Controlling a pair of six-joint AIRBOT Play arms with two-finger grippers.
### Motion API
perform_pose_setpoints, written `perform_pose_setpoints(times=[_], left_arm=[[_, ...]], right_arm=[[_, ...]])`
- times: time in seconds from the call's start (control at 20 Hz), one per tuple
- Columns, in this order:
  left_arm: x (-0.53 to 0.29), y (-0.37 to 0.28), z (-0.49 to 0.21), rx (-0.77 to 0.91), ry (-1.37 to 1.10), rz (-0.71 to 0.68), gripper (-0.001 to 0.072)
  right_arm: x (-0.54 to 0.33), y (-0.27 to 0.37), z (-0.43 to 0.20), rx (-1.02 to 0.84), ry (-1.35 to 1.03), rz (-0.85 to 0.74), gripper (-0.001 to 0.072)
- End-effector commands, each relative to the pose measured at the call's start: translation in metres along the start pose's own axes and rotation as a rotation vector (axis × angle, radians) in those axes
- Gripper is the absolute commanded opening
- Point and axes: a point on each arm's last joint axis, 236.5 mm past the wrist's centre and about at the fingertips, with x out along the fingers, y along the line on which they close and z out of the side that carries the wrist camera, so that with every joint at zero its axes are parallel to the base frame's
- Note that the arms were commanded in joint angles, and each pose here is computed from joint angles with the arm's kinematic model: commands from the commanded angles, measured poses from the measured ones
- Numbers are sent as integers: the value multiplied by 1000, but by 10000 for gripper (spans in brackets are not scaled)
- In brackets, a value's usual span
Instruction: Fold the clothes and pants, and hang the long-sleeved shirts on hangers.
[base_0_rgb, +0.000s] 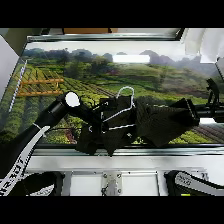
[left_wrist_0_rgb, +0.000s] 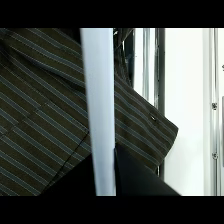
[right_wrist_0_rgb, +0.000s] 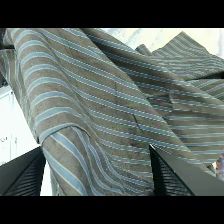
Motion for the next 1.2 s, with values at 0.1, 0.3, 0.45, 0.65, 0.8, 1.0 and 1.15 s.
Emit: perform_pose_setpoints(times=[0.1,0.3,0.45,0.65,0.8,1.0,1.15], left_arm=[[0,0,0,-1,0,1,15],[0,0,0,-1,0,1,15],[0,0,0,-1,0,1,15],[0,0,0,-1,1,0,16],[0,0,0,-1,0,1,16],[0,0,0,-1,0,1,16],[0,0,0,0,0,1,16]], right_arm=[[8,3,3,-10,1,26,684],[15,7,4,-17,11,48,684],[15,7,3,-16,14,48,685],[15,7,4,-14,12,51,684],[15,7,4,-14,12,51,684],[15,5,4,-14,11,41,598],[15,5,4,-15,11,39,22]])
